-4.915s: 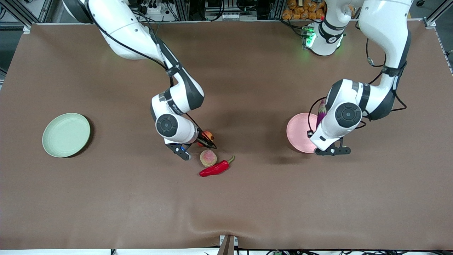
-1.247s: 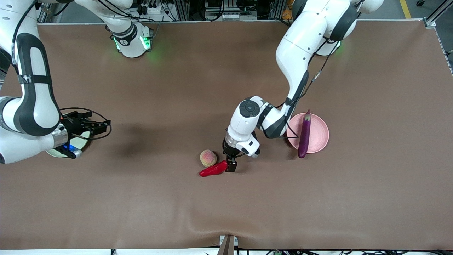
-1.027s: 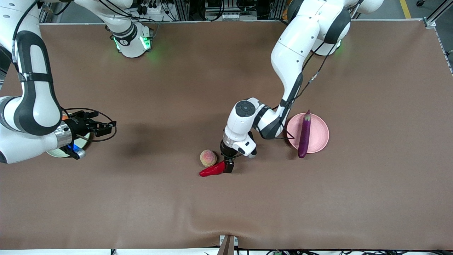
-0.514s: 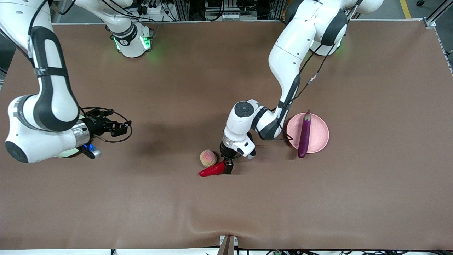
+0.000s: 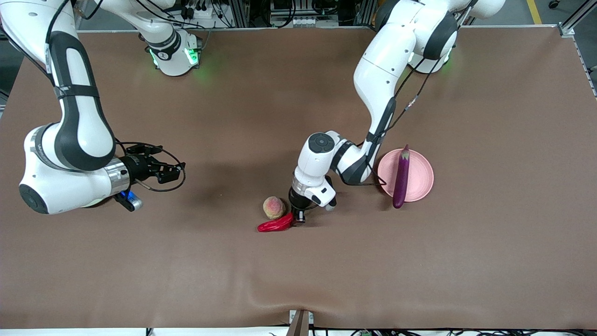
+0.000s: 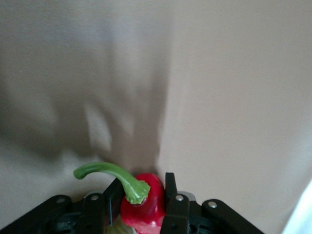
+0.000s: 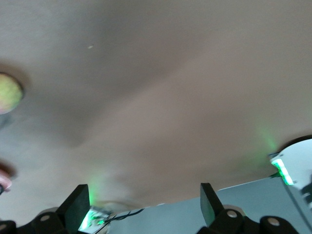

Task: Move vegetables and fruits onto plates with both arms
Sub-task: 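Carry the chili toward the pink plate while the right gripper grasps the peach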

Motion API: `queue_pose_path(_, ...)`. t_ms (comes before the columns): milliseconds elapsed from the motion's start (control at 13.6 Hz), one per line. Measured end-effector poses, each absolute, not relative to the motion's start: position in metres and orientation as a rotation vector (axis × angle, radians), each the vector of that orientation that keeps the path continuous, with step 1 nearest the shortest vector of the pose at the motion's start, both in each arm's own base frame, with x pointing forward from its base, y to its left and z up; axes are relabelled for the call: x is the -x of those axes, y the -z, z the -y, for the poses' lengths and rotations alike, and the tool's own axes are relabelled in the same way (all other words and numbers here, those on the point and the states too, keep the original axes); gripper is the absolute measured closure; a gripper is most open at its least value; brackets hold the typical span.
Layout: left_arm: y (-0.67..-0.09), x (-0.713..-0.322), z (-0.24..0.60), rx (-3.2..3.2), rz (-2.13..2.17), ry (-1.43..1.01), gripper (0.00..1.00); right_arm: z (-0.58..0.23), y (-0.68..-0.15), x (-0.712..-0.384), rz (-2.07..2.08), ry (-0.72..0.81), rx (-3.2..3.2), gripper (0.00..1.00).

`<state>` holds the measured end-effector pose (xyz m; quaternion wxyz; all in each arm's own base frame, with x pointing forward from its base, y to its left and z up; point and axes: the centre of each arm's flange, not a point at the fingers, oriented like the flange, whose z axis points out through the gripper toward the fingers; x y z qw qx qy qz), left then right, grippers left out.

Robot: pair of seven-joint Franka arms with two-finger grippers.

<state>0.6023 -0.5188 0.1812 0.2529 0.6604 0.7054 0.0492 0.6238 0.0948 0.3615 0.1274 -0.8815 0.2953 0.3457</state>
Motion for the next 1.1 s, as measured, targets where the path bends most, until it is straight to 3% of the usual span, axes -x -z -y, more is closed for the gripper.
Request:
queue_pose_path(440,-0.264,-0.651,0.469,-1.766,-2.017,-0.180,0.64,-0.188,-0.366,-0.627,-1.058,-0.881,2.565,0.00)
queue_pose_path(807,-0.316,-0.673,0.397,-2.110,-2.042,-0.200,0.64,-0.261,-0.359,-0.639,-1.442,-0.604,2.416,0.00)
queue_pose_path(1100,-0.351,-0.681,0.330,-2.526,-1.807,-0.039,0.64,-0.305,-0.326,-0.642,-1.559,-0.468,2.320,0.00)
